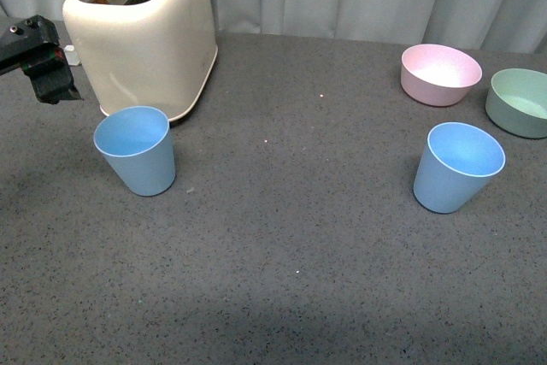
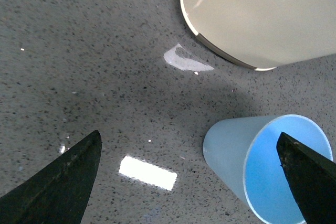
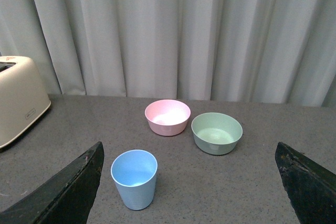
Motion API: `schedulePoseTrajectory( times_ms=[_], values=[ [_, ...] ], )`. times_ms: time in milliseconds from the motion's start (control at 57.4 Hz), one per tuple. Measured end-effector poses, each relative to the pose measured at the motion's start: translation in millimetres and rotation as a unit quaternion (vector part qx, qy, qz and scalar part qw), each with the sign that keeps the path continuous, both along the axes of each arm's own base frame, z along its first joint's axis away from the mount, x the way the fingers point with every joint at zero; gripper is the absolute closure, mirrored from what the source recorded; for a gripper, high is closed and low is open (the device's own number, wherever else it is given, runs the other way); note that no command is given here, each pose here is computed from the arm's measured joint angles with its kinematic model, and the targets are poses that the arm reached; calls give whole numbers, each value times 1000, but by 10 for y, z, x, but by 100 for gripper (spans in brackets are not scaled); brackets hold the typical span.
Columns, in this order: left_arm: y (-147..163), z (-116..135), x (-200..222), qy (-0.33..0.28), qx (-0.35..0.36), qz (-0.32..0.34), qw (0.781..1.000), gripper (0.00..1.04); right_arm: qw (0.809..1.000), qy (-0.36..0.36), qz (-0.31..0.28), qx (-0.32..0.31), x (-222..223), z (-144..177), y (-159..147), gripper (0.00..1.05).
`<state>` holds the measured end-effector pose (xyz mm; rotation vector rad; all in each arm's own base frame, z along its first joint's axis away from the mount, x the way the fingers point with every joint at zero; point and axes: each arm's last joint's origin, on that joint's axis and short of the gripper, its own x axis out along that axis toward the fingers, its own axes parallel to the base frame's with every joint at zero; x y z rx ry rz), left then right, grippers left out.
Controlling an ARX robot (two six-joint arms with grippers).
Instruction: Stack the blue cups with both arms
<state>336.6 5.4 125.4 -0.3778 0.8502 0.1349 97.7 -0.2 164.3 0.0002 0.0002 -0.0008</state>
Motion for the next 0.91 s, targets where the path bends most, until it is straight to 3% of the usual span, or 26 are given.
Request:
schedulePoseTrajectory(
  times_ms=[453,907],
  values=[
    [-222,-189,138,70,-6,-40,997,8,1000,0,0,0,0,0,0,10],
    [-280,-192,192,96,4,-51,994,78,1000,0,0,0,0,0,0,10]
  ],
)
